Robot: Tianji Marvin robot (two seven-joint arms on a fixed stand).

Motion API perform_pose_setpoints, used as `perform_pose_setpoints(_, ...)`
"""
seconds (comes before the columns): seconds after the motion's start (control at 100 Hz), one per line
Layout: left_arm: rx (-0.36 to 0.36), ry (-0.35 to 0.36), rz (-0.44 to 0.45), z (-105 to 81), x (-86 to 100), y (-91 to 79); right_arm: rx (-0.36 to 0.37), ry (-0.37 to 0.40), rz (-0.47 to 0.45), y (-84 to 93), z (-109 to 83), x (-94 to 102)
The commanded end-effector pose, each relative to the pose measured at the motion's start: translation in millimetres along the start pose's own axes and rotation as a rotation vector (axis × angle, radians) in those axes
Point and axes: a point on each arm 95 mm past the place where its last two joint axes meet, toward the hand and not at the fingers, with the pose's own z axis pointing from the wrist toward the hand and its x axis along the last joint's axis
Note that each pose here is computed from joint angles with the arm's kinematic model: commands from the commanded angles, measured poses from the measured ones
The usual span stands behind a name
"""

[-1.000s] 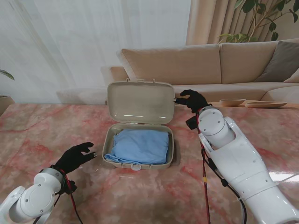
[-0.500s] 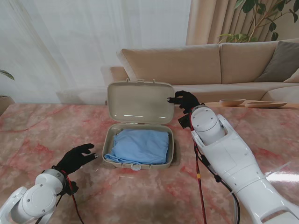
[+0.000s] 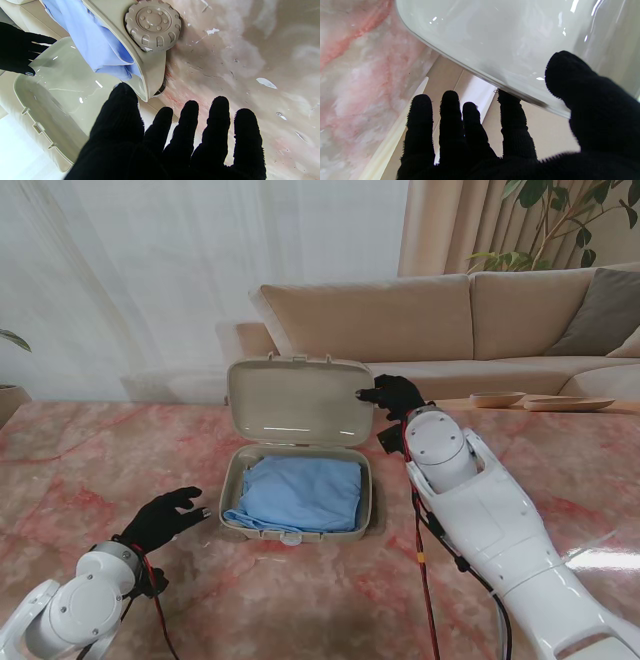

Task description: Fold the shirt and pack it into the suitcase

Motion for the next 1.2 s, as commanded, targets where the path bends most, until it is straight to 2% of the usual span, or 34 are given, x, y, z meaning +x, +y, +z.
perform_pose_setpoints(0.0, -0.005, -0.006, -0.004, -0.9, -2.4, 4.7, 0.02, 0.007, -0.004, -3.6, -4.1, -2.5)
perform_pose_setpoints(0.18, -0.001, -0.008, -0.003, -1.5, -3.3, 5.2, 0.029, 0.032, -0.028, -2.4, -10.3, -6.1)
perform_pose_setpoints(0.62, -0.002, -0.02, -0.006, -3.5, -6.0, 7.9, 0.051, 0.115, -0.17, 2.5, -26.1, -16.7)
perform_pose_setpoints(1.19, -0.007, -0.032, 0.002, -6.4, -7.9, 9.4, 0.061, 0.213, -0.309, 4.7, -40.6, -27.5)
